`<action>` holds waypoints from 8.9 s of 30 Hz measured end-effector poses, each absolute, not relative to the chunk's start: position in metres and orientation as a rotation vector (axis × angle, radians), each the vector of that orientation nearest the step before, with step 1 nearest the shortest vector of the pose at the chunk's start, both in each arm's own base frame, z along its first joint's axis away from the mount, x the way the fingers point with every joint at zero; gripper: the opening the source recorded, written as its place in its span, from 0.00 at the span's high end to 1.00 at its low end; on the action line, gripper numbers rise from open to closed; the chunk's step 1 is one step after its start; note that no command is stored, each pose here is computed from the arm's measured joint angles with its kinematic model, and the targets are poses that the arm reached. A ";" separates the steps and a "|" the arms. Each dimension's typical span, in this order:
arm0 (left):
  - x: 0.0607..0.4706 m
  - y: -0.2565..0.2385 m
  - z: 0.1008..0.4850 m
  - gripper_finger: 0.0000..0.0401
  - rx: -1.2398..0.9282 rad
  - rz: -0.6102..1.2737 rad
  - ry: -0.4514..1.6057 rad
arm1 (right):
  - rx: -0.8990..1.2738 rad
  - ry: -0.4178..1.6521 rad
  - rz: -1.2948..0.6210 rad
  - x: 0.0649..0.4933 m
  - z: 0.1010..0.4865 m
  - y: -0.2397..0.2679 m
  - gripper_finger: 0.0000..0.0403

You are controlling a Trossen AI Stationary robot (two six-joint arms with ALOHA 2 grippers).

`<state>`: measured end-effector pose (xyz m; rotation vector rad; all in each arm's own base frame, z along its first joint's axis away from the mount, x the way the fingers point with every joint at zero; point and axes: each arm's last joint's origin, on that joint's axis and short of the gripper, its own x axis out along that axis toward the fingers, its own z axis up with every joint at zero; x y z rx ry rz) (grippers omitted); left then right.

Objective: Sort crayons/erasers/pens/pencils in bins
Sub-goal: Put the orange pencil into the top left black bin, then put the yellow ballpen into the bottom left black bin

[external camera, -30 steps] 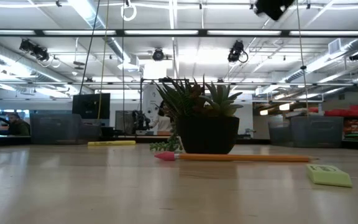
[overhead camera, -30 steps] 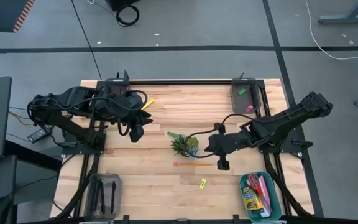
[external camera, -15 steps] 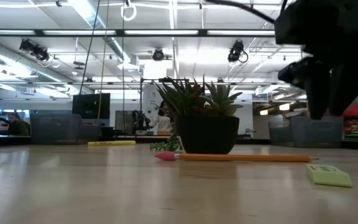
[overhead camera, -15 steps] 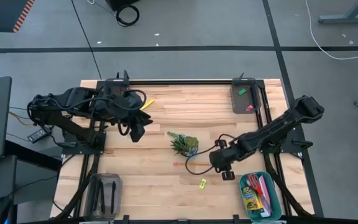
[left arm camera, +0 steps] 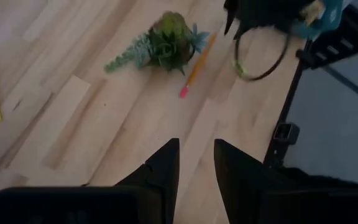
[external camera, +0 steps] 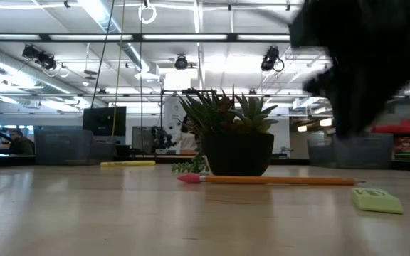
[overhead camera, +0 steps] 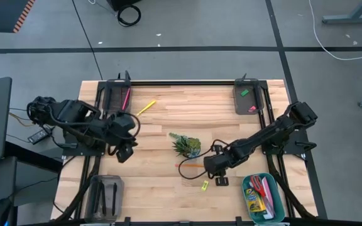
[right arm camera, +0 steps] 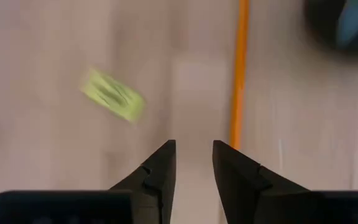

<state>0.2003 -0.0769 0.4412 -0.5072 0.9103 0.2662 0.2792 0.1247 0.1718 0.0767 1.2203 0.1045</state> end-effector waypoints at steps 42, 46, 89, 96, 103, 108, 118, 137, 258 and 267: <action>0.347 -0.130 0.163 0.37 -0.101 -0.013 0.865 | 0.393 0.726 -0.153 0.198 0.402 0.117 0.73; 0.359 -0.121 0.154 0.40 -0.093 -0.006 0.976 | 0.401 0.743 -0.136 0.198 0.399 0.127 0.73; 0.375 -0.087 0.120 0.83 -0.110 -0.081 1.167 | 0.421 0.762 -0.143 0.192 0.392 0.147 0.73; 0.374 -0.087 0.122 0.94 -0.187 -0.057 1.183 | 0.380 0.754 -0.152 0.192 0.392 0.146 0.73; 0.371 -0.094 0.161 0.94 -0.217 -0.102 1.207 | 0.329 0.789 -0.179 0.189 0.389 0.143 0.73; 0.374 -0.099 0.216 0.94 -0.149 -0.175 1.124 | 0.286 0.769 -0.224 0.188 0.388 0.140 0.73; 0.351 -0.079 0.327 0.94 -0.121 -0.001 0.948 | 0.268 0.747 -0.249 0.188 0.388 0.139 0.73; 0.184 0.104 0.334 0.94 -0.569 0.926 0.993 | 0.310 0.624 -0.404 0.188 0.390 0.134 0.73; 0.247 0.206 0.153 0.56 -0.577 0.587 1.557 | 0.476 0.601 -0.517 0.201 0.390 0.115 0.73; 0.253 0.206 0.136 0.57 -0.581 0.559 1.578 | 0.503 0.600 -0.521 0.201 0.389 0.115 0.73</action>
